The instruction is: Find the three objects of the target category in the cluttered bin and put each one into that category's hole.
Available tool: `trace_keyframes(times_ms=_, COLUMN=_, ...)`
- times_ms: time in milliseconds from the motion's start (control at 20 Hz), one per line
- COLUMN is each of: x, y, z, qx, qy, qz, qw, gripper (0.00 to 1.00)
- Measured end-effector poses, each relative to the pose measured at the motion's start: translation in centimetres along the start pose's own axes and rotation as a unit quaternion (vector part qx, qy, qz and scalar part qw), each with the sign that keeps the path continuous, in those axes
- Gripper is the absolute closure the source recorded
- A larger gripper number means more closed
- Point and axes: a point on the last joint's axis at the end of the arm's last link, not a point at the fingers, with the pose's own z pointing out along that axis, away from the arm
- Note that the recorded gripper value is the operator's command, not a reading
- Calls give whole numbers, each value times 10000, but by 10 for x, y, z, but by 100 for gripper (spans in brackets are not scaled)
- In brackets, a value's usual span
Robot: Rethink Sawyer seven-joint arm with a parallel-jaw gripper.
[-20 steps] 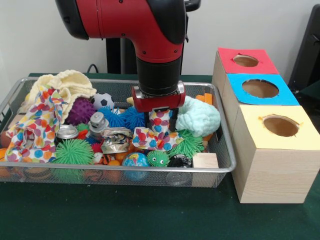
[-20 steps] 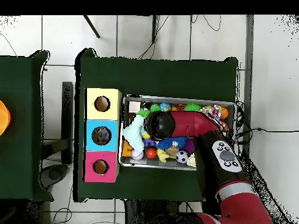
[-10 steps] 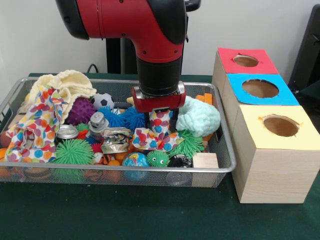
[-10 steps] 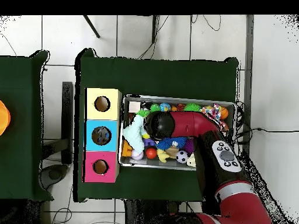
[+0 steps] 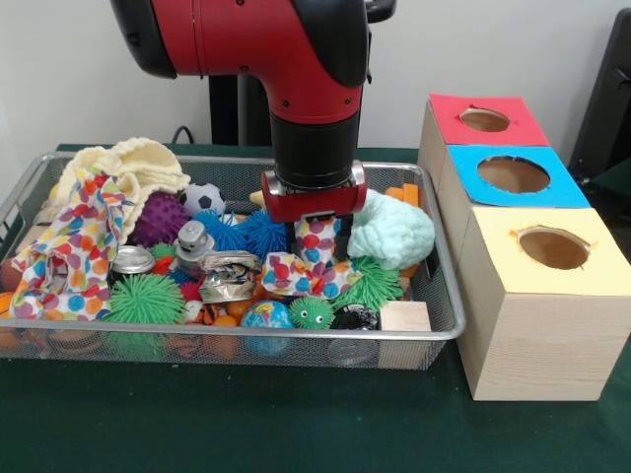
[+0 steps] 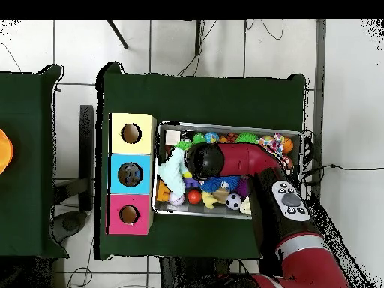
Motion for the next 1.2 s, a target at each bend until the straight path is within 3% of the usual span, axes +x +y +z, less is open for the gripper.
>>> trace_keyframes(times_ms=500, x=-4, y=0, z=0, qx=29, qy=-156, qz=-9, qw=9999, gripper=0)
trace_keyframes(times_ms=1200, x=-4, y=1, z=0, qx=27, qy=-163, qz=-10, qw=9999, gripper=0)
